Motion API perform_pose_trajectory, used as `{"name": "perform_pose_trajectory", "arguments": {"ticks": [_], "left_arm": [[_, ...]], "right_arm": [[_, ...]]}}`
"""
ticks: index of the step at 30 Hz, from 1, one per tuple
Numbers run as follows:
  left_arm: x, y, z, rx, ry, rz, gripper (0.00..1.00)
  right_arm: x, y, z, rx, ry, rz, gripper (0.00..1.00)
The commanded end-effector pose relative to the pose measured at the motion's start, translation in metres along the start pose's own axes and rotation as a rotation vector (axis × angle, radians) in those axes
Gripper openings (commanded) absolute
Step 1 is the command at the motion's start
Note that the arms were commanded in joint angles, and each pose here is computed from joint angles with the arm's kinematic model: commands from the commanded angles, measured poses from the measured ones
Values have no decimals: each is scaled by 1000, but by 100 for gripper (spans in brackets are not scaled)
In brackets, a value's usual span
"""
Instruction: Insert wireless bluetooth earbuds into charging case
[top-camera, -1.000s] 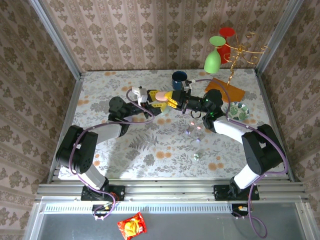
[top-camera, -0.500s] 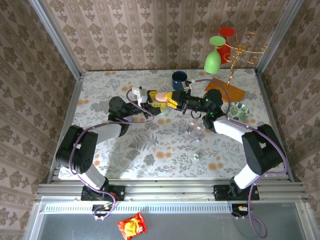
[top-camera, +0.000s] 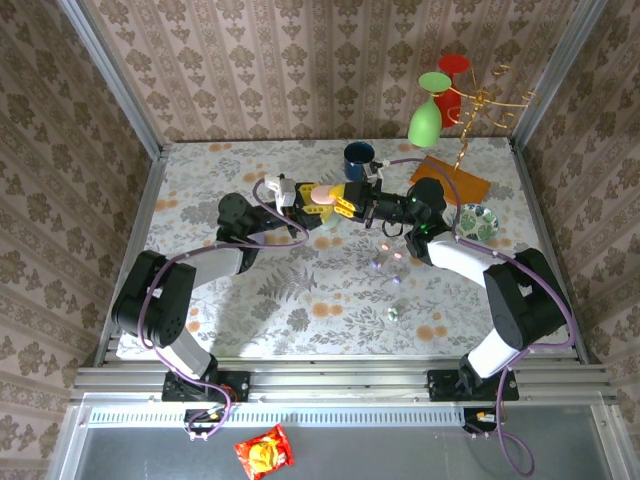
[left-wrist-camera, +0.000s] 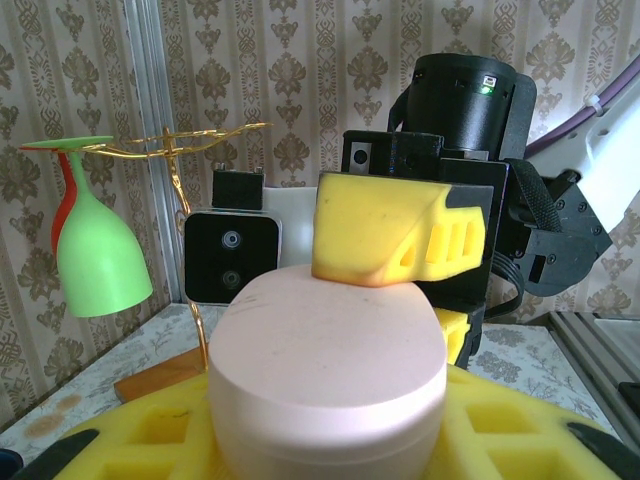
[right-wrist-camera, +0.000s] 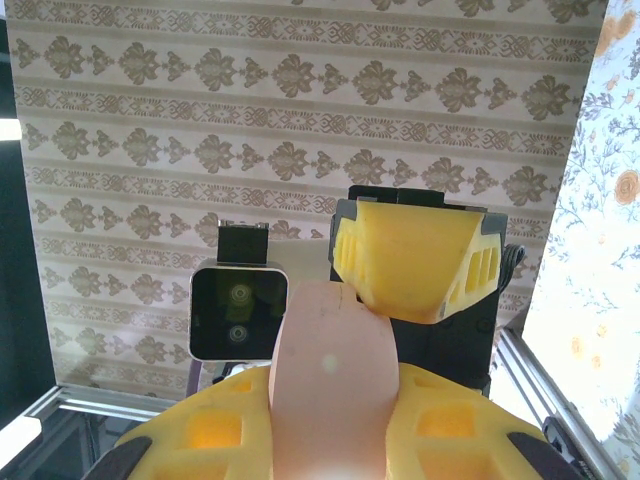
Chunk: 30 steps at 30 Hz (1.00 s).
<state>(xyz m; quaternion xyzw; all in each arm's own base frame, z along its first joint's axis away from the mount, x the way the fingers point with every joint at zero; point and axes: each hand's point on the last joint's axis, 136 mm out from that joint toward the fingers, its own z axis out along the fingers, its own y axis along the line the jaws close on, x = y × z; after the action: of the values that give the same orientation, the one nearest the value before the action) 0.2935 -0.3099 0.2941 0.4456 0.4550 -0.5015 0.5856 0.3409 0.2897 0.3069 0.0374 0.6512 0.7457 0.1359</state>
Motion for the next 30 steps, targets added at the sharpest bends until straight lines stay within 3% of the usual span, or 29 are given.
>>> {"name": "perform_pose_trajectory", "arguments": {"ticks": [1, 6, 12, 22, 30], "left_arm": [[-18, -15, 1, 60, -30, 98, 34], [-17, -19, 0, 68, -27, 123, 30], [-13, -19, -2, 61, -21, 121, 31], [3, -18, -9, 43, 4, 91, 31], [13, -27, -17, 38, 22, 72, 32]], "right_arm": [[3, -14, -2, 36, 9, 17, 13], [3, -16, -2, 56, 5, 6, 20], [-1, -14, -5, 62, -18, -25, 45], [-6, -12, -18, 101, -67, -124, 65], [1, -18, -39, 348, -57, -487, 74]]}}
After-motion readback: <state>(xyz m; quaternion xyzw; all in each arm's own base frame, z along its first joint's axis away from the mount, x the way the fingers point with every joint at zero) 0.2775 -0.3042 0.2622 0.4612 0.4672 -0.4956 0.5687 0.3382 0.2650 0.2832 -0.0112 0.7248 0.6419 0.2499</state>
